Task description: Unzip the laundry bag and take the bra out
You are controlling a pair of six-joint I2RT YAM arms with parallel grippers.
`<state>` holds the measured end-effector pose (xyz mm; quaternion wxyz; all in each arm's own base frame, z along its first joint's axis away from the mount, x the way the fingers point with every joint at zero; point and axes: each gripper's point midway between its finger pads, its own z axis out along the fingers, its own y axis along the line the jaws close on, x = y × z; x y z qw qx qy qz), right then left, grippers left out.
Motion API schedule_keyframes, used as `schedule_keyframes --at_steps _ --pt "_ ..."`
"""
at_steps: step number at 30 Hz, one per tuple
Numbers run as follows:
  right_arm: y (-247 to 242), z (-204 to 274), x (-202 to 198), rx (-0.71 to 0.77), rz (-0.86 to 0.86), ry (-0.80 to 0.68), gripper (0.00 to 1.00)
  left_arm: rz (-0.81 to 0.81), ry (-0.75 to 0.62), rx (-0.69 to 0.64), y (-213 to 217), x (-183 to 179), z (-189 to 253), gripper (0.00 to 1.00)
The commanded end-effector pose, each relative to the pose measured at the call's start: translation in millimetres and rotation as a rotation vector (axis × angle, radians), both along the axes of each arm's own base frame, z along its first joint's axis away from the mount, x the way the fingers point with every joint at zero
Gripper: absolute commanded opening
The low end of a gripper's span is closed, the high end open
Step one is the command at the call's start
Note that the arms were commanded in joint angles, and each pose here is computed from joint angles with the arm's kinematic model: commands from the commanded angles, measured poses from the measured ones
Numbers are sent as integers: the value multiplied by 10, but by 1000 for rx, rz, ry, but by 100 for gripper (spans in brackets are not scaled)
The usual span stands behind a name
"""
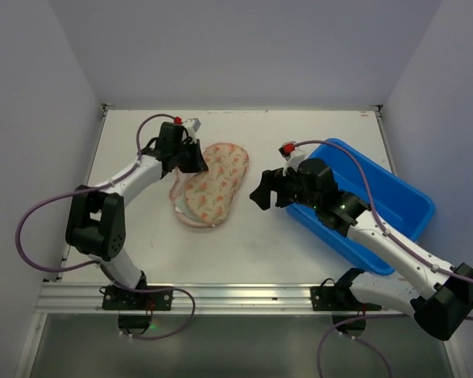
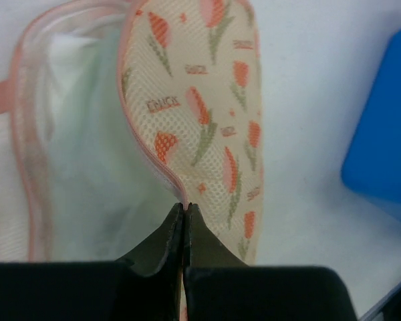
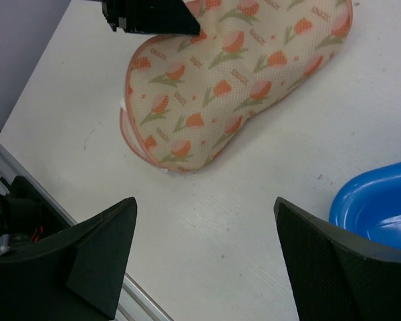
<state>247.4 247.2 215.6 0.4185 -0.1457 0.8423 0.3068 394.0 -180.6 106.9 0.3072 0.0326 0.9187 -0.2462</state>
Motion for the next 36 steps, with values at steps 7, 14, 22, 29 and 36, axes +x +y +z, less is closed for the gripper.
schedule_keyframes --at_steps 7,14,22,29,36 --pt "-331 524 56 32 -123 -176 87 -288 -117 -145 -1385 -641 732 18" --pt "-652 730 44 41 -246 -271 91 -392 -125 -187 -1780 -1019 832 66" --pt "-830 813 33 35 -309 -322 93 -405 -177 -241 -1743 -1147 1160 100" --pt "-879 851 31 36 -328 -337 95 -474 -117 -356 -1921 -1328 1183 100" --pt "-928 843 11 38 -342 -344 95 -546 -16 -450 -2250 -1617 921 100"
